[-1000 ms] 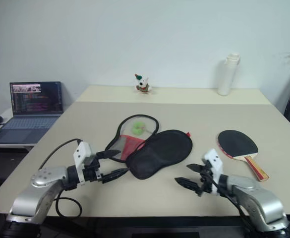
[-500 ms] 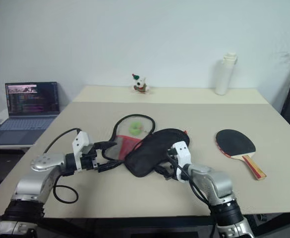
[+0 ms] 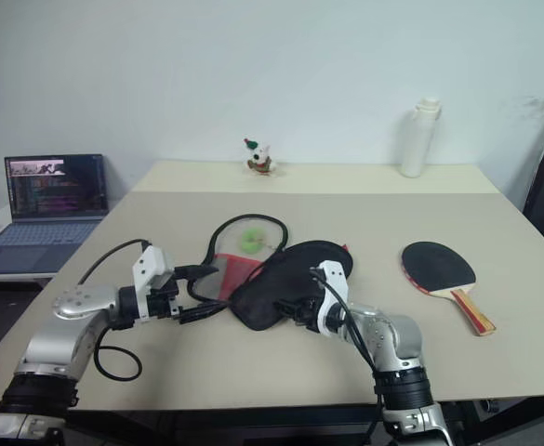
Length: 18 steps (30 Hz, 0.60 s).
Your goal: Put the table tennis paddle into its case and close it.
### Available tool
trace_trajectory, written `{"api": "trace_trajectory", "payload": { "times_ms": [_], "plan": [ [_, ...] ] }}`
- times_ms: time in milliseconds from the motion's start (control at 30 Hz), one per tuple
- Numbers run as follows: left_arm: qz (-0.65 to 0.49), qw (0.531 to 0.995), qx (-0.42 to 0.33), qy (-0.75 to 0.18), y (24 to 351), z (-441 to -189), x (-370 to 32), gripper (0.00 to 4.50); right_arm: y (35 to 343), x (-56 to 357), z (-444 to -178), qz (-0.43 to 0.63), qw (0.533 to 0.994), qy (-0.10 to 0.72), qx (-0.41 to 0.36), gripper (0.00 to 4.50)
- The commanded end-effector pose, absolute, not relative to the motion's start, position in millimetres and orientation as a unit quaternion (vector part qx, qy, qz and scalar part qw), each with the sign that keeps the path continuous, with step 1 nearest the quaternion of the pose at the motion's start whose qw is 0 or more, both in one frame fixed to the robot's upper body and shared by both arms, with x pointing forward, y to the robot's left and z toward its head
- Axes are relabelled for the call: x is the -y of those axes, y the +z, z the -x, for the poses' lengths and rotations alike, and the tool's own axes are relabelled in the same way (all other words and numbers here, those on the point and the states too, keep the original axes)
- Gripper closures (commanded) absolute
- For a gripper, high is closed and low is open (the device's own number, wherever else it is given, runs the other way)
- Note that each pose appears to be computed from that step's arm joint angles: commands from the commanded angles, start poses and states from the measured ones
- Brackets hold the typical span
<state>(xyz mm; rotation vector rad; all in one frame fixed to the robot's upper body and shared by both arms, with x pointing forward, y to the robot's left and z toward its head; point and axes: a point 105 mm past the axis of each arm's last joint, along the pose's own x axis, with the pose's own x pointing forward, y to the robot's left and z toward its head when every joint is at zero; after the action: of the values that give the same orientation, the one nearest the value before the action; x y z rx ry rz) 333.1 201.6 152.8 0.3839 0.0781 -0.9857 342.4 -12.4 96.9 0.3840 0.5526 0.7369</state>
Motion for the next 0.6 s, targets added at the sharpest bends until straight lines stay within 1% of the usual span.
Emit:
{"api": "trace_trajectory", "payload": {
  "times_ms": [33, 133, 167, 300, 433, 600],
  "plan": [
    [-0.194, 0.859, -0.01, -0.473, 166.5, -332.0, -196.3, 0.0, 109.4, 7.7, -346.7, -0.192, 0.882, 0.354, -0.243, 1.69],
    [-0.19, 0.858, -0.004, -0.477, 167.6, -331.2, -191.6, 0.0, 110.7, 12.0, -351.2, -0.203, 0.885, 0.34, -0.245, 2.73],
    [-0.19, 0.858, -0.002, -0.478, 167.7, -330.7, -190.0, 0.0, 110.9, 12.6, -352.3, -0.206, 0.885, 0.337, -0.246, 3.16],
    [-0.186, 0.855, 0.005, -0.485, 167.5, -327.0, -182.4, 0.0, 115.1, 19.2, -357.0, -0.21, 0.885, 0.333, -0.247, 4.47],
    [-0.183, 0.852, 0.01, -0.491, 167.8, -323.6, -175.9, 0.0, 122.2, 40.9, -364.4, -0.2, 0.888, 0.328, -0.253, 4.47],
    [-0.178, 0.846, 0.003, -0.502, 161.9, -318.1, -169.1, 0.0, 121.5, 69.7, -368.4, -0.166, 0.889, 0.325, -0.277, 4.47]
  ]
}}
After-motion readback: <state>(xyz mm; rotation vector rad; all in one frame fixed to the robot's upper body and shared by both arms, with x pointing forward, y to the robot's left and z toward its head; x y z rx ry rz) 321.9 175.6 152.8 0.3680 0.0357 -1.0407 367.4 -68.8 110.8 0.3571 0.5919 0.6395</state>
